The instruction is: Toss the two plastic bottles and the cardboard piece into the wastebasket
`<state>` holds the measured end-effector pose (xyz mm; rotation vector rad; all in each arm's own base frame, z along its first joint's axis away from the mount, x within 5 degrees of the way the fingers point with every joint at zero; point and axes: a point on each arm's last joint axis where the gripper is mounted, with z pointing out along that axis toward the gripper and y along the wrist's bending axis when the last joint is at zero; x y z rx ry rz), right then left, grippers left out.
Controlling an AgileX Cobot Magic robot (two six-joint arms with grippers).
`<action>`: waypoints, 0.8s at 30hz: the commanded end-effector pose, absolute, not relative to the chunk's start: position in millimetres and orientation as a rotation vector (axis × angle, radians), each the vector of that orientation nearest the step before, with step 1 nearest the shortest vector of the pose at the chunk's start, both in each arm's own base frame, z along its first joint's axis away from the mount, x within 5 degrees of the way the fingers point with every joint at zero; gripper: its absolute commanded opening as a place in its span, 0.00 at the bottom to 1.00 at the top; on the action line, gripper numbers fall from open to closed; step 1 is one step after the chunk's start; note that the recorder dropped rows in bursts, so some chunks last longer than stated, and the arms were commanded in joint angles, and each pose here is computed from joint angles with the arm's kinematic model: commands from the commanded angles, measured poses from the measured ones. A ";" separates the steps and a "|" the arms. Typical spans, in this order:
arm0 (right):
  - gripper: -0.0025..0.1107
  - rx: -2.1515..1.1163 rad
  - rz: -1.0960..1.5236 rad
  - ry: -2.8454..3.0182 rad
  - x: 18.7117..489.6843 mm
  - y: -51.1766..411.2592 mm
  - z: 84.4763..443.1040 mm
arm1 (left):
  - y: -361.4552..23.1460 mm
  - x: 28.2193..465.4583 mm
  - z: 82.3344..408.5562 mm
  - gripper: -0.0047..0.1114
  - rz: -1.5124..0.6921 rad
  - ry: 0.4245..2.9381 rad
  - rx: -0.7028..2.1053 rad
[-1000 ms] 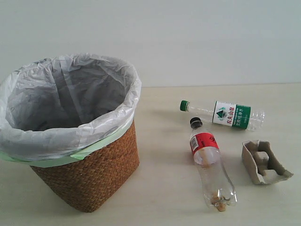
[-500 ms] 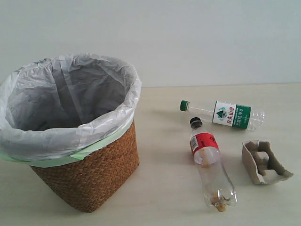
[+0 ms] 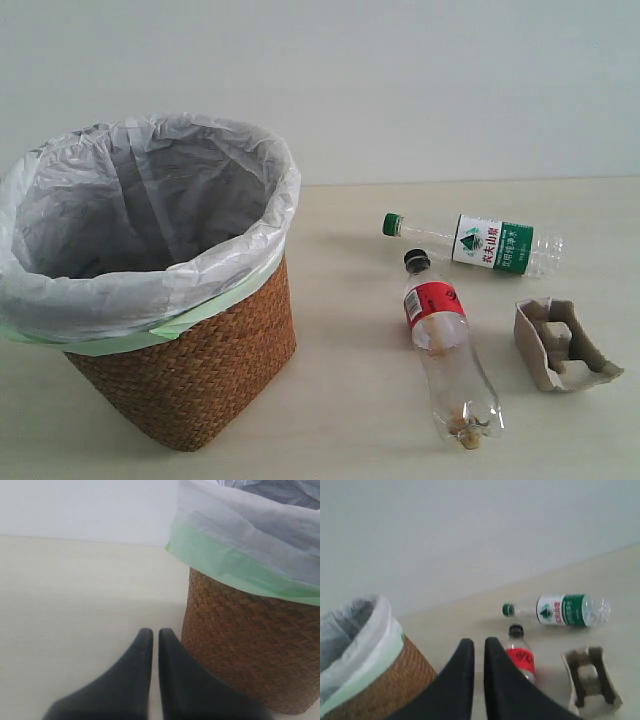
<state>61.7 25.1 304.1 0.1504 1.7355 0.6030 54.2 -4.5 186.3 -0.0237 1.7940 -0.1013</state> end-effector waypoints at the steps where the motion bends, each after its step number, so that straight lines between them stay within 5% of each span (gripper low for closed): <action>1: 0.06 0.016 0.531 2.074 107.7 37.8 320.8 | -4.4 54.1 185.4 0.07 -0.101 1.792 -0.027; 7: 0.06 -0.124 0.480 2.547 227.0 58.5 316.3 | -4.4 54.1 185.4 0.07 -0.101 1.792 -0.027; 13: 0.06 -0.283 0.206 2.845 288.6 52.4 318.1 | -4.4 54.1 185.4 0.07 -0.101 1.792 -0.027; 16: 0.28 -0.280 0.182 2.818 299.6 52.5 314.2 | -4.4 54.1 185.4 0.07 -0.101 1.792 -0.027; 21: 0.84 -0.285 0.099 2.780 310.0 48.7 308.4 | -4.4 54.1 185.4 0.07 -0.101 1.792 -0.027; 24: 0.90 -0.233 0.027 2.791 315.7 44.4 300.0 | -4.4 54.1 185.4 0.07 -0.101 1.792 -0.027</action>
